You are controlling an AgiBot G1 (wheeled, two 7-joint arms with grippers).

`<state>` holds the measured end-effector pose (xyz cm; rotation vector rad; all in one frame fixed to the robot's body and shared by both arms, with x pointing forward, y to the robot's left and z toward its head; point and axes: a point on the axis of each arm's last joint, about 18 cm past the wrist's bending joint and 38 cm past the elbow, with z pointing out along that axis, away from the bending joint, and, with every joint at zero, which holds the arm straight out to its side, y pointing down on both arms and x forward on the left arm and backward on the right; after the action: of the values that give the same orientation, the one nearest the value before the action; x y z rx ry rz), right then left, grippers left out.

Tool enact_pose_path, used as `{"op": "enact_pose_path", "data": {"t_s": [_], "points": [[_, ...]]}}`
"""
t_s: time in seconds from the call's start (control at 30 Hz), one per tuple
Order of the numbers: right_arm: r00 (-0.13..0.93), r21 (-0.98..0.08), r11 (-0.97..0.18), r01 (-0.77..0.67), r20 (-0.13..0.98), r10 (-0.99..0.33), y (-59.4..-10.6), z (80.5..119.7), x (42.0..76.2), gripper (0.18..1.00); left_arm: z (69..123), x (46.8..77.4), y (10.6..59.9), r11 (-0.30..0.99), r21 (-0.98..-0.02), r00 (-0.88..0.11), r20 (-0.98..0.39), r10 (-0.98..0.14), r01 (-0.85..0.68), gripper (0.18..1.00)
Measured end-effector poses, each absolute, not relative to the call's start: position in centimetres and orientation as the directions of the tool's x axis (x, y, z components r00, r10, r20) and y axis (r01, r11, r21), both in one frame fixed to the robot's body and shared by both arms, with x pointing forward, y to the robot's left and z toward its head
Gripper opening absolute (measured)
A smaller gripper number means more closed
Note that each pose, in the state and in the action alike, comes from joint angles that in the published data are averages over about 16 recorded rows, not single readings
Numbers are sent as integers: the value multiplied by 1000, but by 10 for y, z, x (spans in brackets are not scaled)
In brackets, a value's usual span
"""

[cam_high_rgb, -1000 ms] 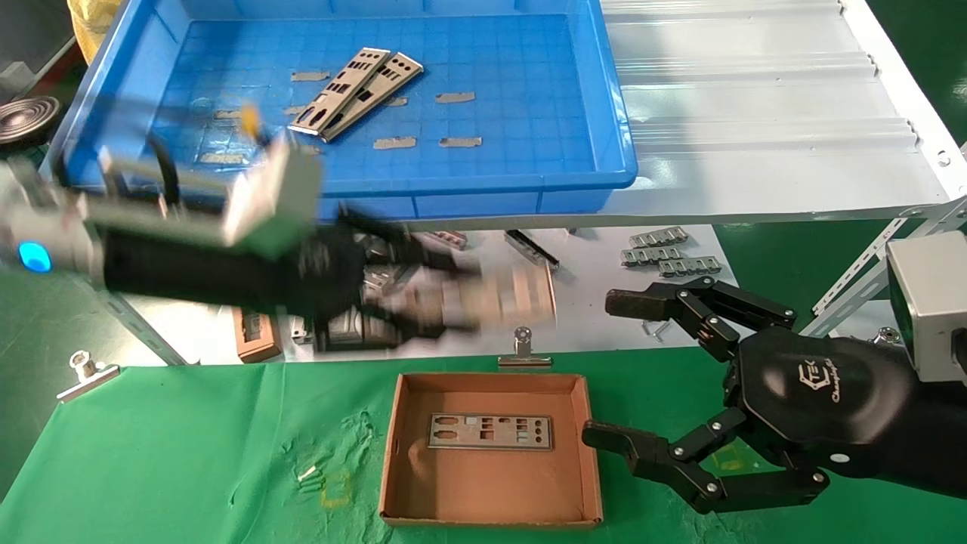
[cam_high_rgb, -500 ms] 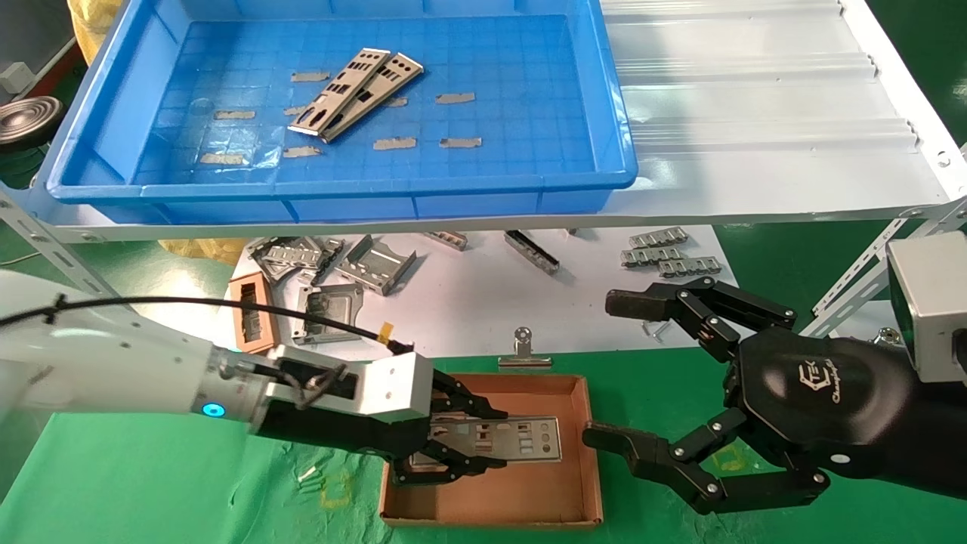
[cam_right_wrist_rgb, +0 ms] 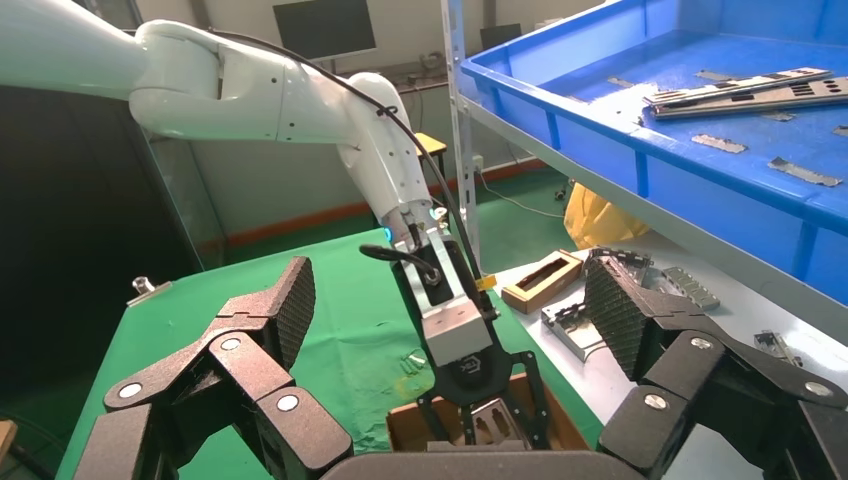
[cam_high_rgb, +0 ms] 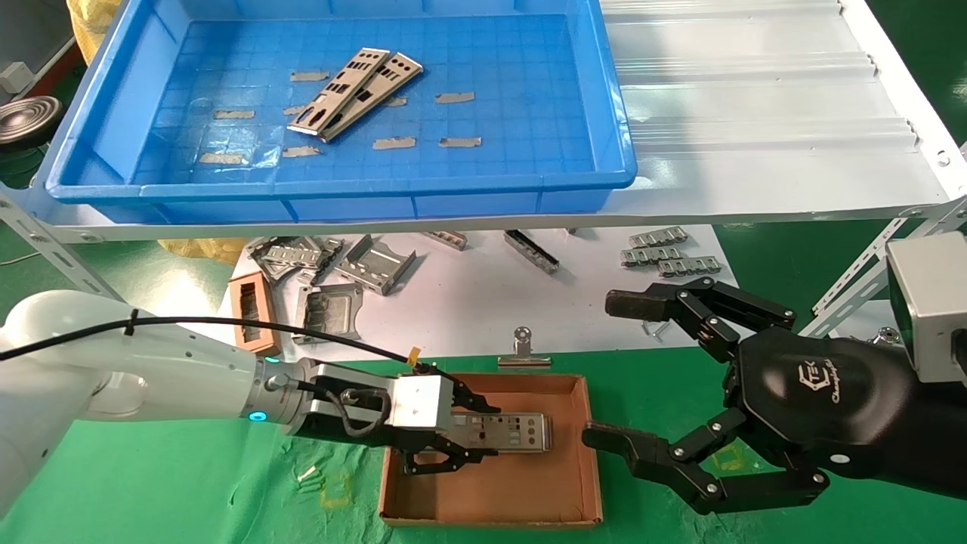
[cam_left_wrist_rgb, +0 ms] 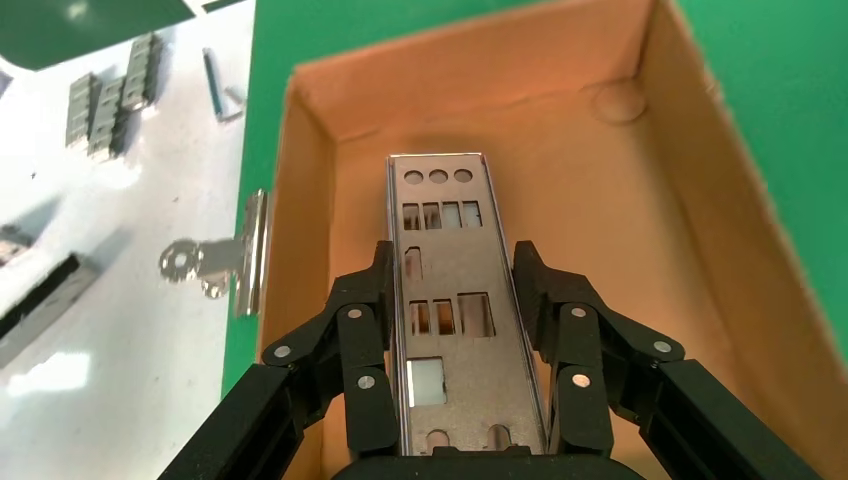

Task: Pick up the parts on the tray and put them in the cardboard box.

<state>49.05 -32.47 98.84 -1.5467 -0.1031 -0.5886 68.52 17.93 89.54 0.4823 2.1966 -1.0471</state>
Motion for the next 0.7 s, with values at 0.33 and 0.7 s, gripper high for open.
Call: {"op": "enact_pose_path", "data": {"t_s": [0.33,0.7], "points": [[859,-905,-83,417,422,-291,-325,988,491,1000,897,690,178,610,-536,-703,-710,50,584,524],[859,-905,-83,417,422,-291,-325,988,491,1000,907,669,183,505,-658,-771,-636,23,558,692]]}}
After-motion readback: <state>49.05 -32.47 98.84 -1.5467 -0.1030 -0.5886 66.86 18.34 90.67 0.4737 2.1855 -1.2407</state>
